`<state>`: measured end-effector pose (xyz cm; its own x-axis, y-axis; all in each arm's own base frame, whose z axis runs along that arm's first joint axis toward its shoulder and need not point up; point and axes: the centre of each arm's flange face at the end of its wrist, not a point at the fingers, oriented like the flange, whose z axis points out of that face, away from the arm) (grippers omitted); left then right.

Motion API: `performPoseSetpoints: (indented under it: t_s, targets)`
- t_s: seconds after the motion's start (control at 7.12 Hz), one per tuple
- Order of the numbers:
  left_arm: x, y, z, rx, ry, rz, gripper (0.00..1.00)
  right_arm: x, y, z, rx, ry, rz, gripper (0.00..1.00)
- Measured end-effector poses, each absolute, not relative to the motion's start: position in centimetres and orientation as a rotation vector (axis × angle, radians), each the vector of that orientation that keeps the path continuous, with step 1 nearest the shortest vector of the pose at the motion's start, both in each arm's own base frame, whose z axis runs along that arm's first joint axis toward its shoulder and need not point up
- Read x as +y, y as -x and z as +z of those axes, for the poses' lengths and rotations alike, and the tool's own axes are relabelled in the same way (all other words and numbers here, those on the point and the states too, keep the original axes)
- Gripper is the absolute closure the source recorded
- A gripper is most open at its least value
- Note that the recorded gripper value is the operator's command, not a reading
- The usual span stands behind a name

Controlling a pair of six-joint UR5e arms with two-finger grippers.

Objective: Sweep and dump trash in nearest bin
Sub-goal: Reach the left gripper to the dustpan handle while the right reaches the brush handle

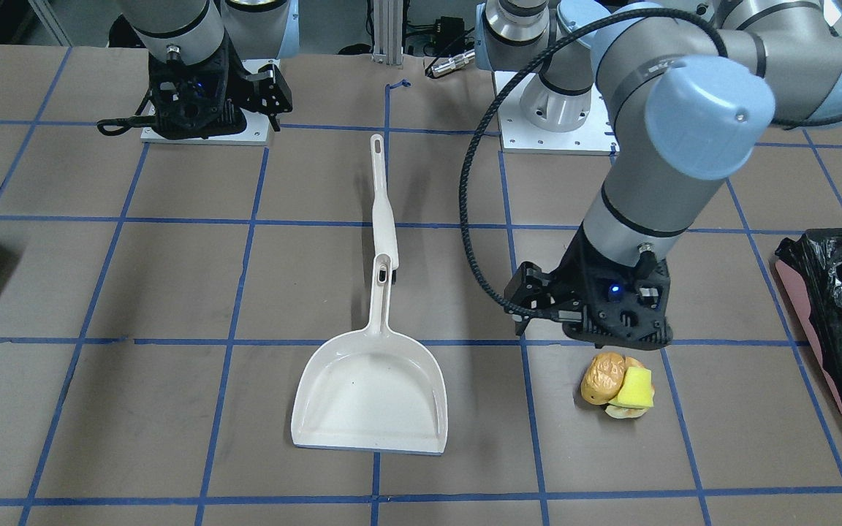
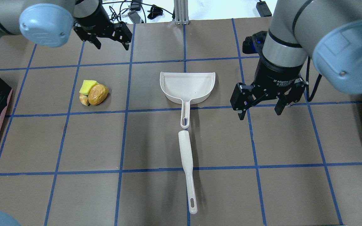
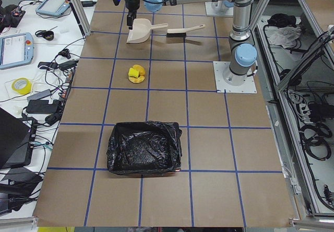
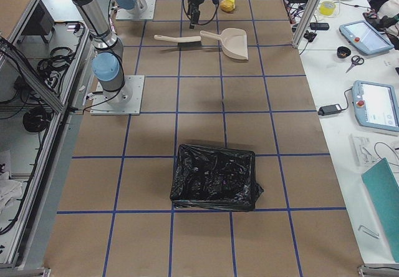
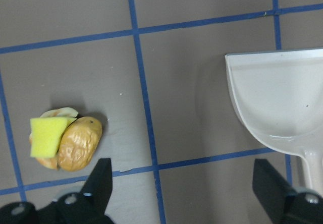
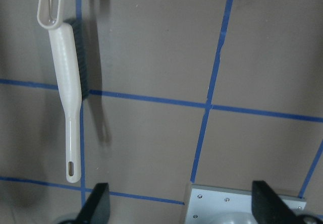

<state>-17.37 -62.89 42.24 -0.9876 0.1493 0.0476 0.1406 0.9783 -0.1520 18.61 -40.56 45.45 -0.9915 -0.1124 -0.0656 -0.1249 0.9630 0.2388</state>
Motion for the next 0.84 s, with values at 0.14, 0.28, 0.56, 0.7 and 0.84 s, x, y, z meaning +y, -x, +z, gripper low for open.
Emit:
performPoseSetpoints:
  t_s: [0.14,0.28,0.56,0.7,0.84]
  targets:
    - [-63.7,20.3,40.8,-3.056,0.227,0.235,0.0,-38.5,-19.0,44.1,3.048,0.199,0.405,0.0]
    - [-63.9,23.6,39.2,-3.048,0.217,0.241,0.0,-36.6,-20.0,42.5,3.043,0.23,0.445,0.08]
    - [-63.4,29.2,36.0,-3.036,0.213,0.23,0.0,-33.3,-24.3,38.8,3.071,0.276,0.431,0.05]
    - [-62.9,31.2,34.3,-3.034,0.245,0.202,0.0,-31.9,-27.0,36.3,3.088,0.298,0.359,0.04]
    - [-62.2,33.1,32.3,-3.035,0.295,0.151,0.0,-30.8,-29.0,33.4,3.093,0.305,0.282,0.04]
